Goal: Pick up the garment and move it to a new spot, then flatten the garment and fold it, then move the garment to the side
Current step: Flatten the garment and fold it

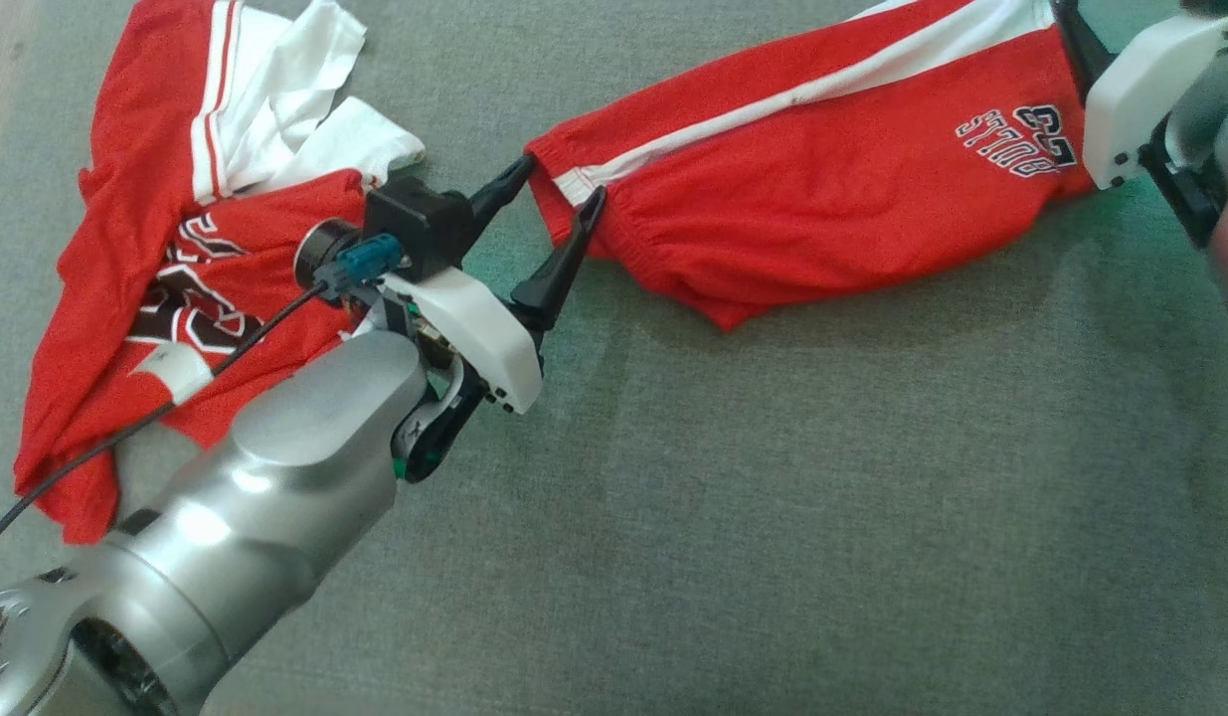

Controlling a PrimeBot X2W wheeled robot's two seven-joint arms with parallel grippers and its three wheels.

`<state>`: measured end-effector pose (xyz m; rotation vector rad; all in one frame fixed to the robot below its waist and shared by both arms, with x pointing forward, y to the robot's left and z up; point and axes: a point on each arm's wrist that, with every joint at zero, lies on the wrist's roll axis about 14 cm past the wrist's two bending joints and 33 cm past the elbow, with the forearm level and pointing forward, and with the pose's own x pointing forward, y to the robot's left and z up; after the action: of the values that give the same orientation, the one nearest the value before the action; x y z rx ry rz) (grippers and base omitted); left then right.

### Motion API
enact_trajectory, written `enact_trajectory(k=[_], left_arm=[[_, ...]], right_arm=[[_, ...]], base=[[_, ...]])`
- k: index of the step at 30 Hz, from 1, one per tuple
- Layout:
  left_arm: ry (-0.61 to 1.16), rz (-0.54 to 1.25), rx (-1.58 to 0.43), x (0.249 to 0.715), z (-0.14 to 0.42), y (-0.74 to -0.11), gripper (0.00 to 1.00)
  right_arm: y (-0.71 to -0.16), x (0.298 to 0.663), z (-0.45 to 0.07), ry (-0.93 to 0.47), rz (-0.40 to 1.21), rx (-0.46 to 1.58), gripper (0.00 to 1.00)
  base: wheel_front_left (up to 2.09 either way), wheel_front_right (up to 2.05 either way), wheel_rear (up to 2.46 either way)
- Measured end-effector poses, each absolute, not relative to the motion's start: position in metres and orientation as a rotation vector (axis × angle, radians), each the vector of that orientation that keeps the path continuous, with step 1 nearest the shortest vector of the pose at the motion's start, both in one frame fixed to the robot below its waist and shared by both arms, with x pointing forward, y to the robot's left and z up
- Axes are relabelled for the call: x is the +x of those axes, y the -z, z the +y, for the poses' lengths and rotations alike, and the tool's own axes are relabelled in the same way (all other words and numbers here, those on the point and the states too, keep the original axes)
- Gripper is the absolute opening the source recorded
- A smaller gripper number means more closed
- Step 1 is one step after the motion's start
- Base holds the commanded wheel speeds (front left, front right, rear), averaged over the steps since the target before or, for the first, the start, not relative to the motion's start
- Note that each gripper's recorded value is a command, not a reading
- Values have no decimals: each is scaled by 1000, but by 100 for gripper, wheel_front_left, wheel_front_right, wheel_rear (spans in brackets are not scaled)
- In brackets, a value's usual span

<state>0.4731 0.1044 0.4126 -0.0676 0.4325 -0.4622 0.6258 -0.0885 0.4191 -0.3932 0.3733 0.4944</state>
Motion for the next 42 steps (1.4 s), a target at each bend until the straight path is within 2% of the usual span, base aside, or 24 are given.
enact_trajectory(k=[10, 16, 21, 24, 25, 26, 34, 42], left_arm=[[346, 238, -105, 497, 122, -473, 100], [275, 66, -152, 493, 136, -528, 100], [235, -17, -148, 470, 142, -544, 100], [213, -31, -153, 459, 144, -543, 100], [191, -36, -157, 448, 148, -540, 100], [191, -36, -157, 448, 148, -540, 100], [155, -74, -190, 407, 144, -535, 100], [138, -43, -253, 378, 133, -512, 100]], right_arm=[[-486, 621, -107, -387, 210, -227, 100], [-525, 594, -112, -372, 116, -123, 100], [-556, 568, -128, -330, 19, -17, 100], [-557, 554, -136, -311, 4, 7, 100], [-550, 536, -142, -295, 3, 27, 100], [-550, 536, -142, -295, 3, 27, 100], [-525, 459, -152, -217, -21, 125, 100], [-472, 387, -159, -109, 60, 217, 100]], base=[[0, 0, 0], [0, 0, 0], [0, 0, 0], [0, 0, 0], [0, 0, 0], [0, 0, 0], [0, 0, 0], [0, 0, 0]])
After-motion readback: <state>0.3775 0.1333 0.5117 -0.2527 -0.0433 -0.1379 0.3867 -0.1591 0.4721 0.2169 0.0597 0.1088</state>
